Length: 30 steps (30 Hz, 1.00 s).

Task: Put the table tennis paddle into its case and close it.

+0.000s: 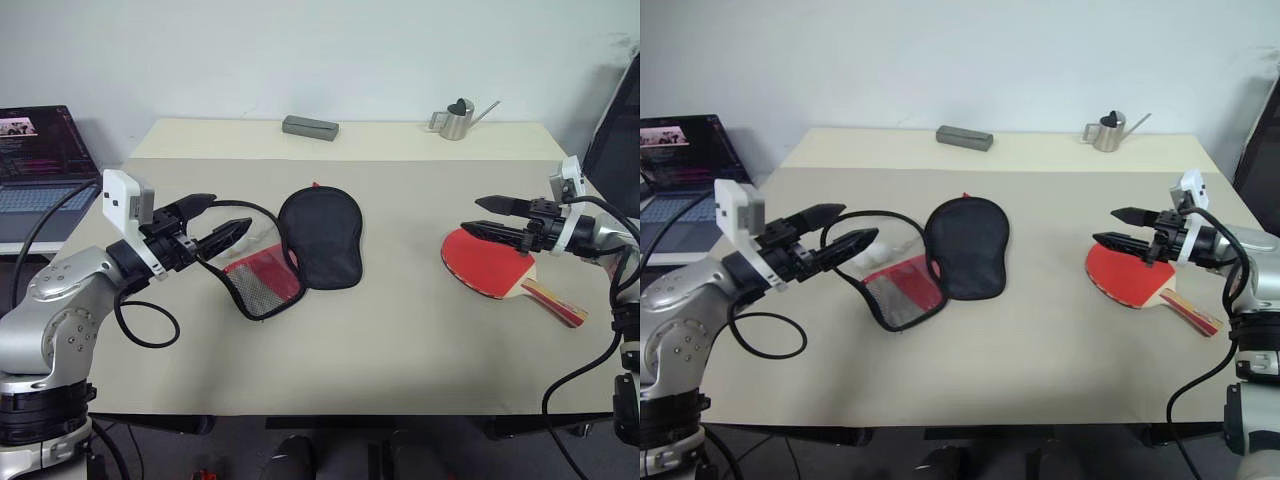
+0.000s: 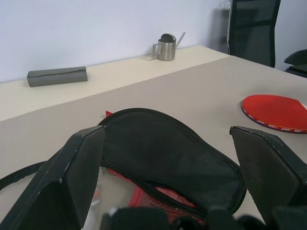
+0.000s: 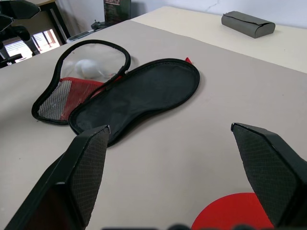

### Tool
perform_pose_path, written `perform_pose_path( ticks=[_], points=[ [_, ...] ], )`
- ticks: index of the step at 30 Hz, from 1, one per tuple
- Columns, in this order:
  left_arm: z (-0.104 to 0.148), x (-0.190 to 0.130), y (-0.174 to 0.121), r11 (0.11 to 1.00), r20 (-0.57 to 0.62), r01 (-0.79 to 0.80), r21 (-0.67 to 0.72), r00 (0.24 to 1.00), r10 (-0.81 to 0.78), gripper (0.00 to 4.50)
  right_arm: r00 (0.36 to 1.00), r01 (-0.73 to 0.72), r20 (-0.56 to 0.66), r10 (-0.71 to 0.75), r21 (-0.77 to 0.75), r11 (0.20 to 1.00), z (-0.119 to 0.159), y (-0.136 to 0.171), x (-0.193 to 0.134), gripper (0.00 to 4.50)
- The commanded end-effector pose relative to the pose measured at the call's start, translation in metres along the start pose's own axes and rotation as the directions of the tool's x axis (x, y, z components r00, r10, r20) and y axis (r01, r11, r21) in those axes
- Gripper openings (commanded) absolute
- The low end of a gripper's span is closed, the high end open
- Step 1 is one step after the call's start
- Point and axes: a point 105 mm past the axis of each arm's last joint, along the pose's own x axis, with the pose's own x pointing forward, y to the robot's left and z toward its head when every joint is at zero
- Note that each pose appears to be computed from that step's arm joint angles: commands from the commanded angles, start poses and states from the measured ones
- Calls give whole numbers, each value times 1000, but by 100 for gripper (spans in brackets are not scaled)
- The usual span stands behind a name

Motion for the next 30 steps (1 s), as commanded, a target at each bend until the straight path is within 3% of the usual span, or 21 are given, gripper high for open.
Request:
perform_pose_path(
  ticks=[1, 18, 22, 30],
  points=[
    [16, -5, -2, 999, 40, 3, 41, 999, -5, 450, 999, 12, 40, -10, -50, 999, 19, 1, -8, 444],
    [16, -5, -2, 999, 40, 3, 41, 999, -5, 450, 999, 12, 40, -10, -50, 999, 19, 1, -8, 444],
    [-5, -17, -1, 994, -21, 98, -56, 995, -100, 450, 987, -154, 51, 155, -13, 988, 8, 43, 24, 444],
    [0, -16, -5, 992, -14, 119, -39, 993, -120, 450, 985, -159, 65, 159, -9, 987, 10, 45, 26, 444]
  ],
)
